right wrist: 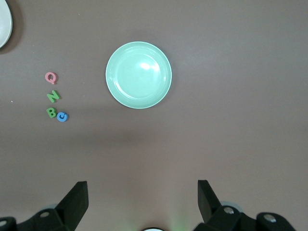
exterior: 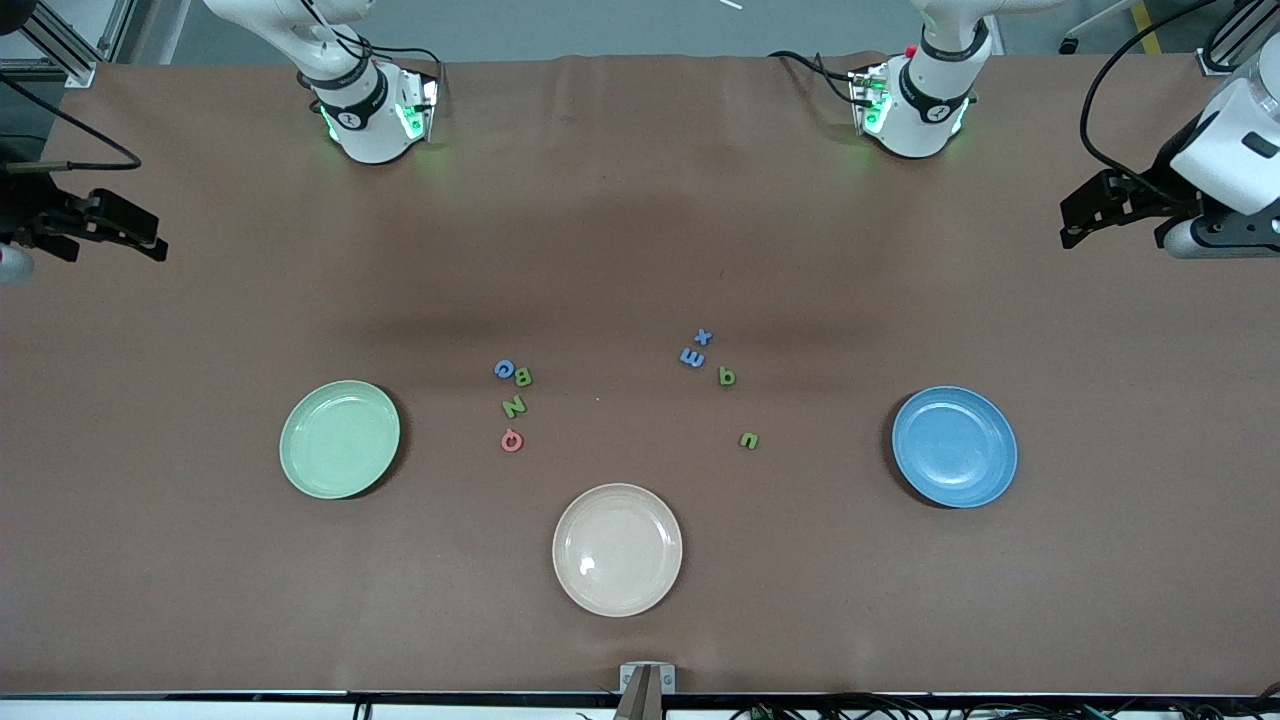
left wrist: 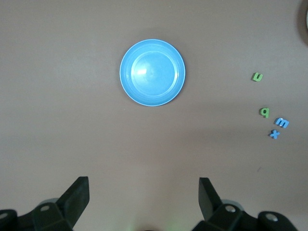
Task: Sort upper and lower case letters into plates
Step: 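Move both grippers from rest toward the scattered foam letters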
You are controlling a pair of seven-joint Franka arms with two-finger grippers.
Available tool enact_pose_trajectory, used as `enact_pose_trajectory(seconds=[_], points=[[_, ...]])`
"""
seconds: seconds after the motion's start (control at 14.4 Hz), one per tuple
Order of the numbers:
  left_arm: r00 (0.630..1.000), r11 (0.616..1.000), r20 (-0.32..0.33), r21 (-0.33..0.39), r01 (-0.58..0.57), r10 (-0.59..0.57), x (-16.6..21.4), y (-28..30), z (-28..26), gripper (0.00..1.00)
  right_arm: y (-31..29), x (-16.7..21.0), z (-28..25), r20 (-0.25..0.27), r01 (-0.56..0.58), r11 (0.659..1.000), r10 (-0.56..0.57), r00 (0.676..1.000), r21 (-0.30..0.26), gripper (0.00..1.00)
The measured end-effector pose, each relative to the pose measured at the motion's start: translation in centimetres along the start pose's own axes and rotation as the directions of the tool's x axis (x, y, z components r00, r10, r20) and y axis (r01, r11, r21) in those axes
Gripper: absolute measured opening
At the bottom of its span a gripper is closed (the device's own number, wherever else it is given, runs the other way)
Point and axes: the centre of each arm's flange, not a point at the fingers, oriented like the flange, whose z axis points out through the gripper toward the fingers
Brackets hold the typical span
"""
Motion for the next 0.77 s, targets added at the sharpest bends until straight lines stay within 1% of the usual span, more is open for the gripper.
enact_pose_trajectory(seconds=[0.21,0.49,0.63,0.77], points=[[1.0,1.0,0.0,0.0,0.0,0.0,0.0,0.0,0.0,1.0,0.0,-1.2,-0.6,-0.014,0.0,1.0,0.0,1.0,0.001,1.0],[1.0,1.0,0.005,0.0,-0.002,0.002,0.2,0.1,0.3,1.0,-0.1,-1.1,-0.3,-0.018,0.001,1.0,-0.001,1.0,0.0,1.0],[1.0,1.0,0.026,-0.002,-0.005,0.005,0.8,0.2,1.3,1.0,-0.2,-1.1,-0.1,-0.016,0.003,1.0,-0.003,1.0,0.0,1.0],[0.997,1.0,0.075,-0.006,-0.012,0.013,2.3,0.4,4.1,1.0,-0.3,-1.1,-0.1,-0.017,0.004,1.0,-0.004,1.0,0.008,1.0]])
